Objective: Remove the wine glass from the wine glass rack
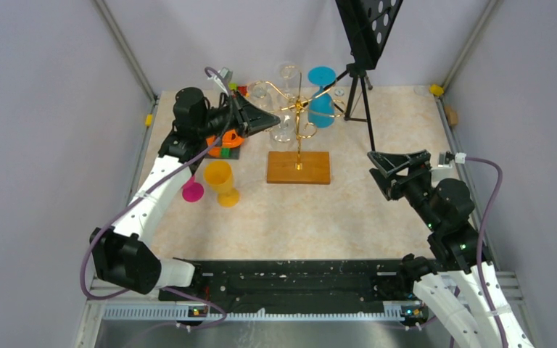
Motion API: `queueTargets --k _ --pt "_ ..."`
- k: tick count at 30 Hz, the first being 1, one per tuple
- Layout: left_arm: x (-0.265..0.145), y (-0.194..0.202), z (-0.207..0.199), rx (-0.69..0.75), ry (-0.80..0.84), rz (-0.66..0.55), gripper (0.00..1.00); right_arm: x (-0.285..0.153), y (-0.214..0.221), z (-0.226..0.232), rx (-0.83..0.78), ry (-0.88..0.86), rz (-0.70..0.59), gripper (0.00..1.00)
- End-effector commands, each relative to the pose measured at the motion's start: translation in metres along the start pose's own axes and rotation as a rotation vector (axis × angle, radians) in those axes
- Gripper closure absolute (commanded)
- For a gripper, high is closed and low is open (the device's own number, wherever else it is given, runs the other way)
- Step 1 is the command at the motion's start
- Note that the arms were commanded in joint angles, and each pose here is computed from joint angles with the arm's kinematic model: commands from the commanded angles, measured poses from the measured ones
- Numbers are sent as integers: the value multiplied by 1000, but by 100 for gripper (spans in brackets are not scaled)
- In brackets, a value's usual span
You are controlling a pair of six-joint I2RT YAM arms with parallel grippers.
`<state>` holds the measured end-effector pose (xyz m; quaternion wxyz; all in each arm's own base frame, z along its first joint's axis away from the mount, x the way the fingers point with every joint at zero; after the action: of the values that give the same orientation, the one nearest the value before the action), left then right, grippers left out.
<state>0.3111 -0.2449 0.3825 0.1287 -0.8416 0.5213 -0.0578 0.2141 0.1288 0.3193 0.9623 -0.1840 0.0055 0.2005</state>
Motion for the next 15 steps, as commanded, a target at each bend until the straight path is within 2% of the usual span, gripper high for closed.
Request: queueTargets --k 1,7,9,15 --pt "-4 4 -43 145 111 22 100 -1 -2 13 -5 -57 -4 27" --pt "-11 7 -51 157 116 -3 100 -2 0 13 -4 -60 4 26" --pt "-14 8 -53 155 115 -15 100 -2 2 14 -2 -68 12 22" --pt "-26 16 -50 91 105 -66 100 -3 9 16 13 -121 44 19"
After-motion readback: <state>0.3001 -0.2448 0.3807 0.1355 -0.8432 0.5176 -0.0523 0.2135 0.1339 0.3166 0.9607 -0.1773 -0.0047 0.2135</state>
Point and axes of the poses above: each gripper's point midway between its finger pads, its own x axis out along the fingers, its own z axis along the line the jaws close on, y = z × x, the point moved 1 cm from there along -x, back along the fingers, and after that the axes turned 8 degrees about -x, right-handed, at the moved point
